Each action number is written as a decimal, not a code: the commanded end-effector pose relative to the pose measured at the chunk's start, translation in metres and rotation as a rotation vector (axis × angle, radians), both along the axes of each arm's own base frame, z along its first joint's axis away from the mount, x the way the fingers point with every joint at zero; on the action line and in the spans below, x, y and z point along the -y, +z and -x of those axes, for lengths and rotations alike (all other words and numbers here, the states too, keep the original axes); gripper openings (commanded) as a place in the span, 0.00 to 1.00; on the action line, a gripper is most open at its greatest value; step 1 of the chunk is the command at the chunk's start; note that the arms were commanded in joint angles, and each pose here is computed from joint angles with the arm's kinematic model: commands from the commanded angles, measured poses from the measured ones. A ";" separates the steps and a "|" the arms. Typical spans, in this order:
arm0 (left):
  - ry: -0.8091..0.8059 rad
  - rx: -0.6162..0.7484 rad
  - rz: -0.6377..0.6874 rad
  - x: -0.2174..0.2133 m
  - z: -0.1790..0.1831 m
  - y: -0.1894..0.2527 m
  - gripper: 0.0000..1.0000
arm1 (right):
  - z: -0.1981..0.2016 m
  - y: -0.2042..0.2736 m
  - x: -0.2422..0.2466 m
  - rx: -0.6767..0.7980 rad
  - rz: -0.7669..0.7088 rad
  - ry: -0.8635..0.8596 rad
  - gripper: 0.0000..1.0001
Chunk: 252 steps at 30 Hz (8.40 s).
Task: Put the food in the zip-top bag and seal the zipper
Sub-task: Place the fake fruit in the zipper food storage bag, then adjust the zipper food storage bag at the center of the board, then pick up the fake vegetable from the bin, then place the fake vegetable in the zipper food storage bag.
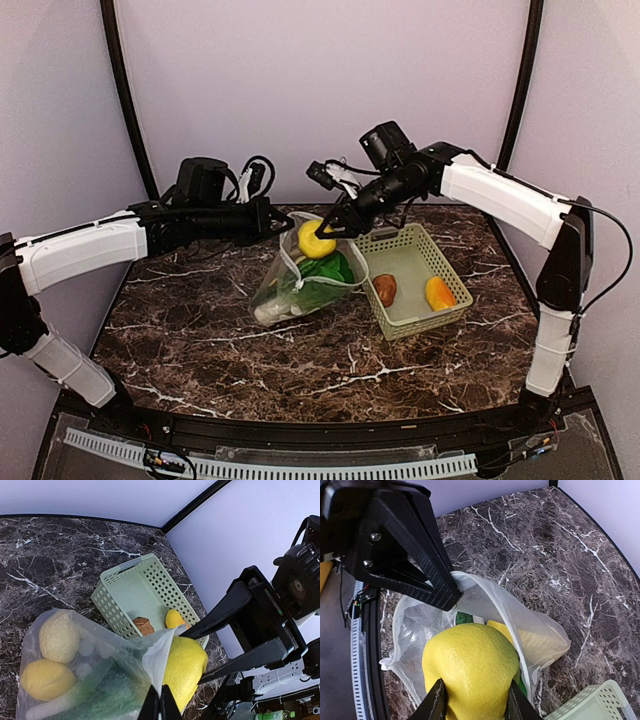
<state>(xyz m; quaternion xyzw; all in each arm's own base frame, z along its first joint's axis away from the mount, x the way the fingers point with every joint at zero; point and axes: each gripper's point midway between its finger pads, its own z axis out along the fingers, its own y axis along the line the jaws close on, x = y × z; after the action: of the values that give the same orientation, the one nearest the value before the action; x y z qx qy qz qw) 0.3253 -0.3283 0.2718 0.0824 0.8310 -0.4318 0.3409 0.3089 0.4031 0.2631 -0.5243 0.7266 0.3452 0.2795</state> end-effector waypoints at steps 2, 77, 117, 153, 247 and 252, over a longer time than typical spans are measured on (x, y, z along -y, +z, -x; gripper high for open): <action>-0.004 -0.019 -0.024 -0.007 0.008 -0.007 0.01 | 0.001 -0.010 -0.011 0.192 0.101 -0.013 0.34; 0.072 0.178 -0.060 -0.033 0.007 0.063 0.01 | -0.018 0.062 0.018 0.065 -0.040 -0.093 0.00; 0.024 0.063 -0.160 -0.033 0.015 -0.018 0.01 | -0.045 -0.105 0.179 -0.108 0.234 -0.257 0.78; 0.018 0.016 -0.135 -0.028 0.016 -0.021 0.01 | -0.054 -0.213 0.133 -0.657 0.304 -0.368 0.65; -0.047 0.005 -0.039 -0.004 0.013 0.003 0.01 | -0.003 -0.038 0.044 0.160 0.133 -0.145 0.59; -0.041 0.008 -0.034 -0.007 0.014 0.004 0.01 | 0.002 -0.081 0.066 0.058 0.235 -0.182 0.50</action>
<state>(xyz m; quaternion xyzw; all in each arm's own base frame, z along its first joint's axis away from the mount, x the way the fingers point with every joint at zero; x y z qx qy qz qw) 0.3186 -0.3277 0.2608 0.1028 0.8458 -0.4160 0.3177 0.3013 0.3572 0.2286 -0.5132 0.7562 0.2571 0.3142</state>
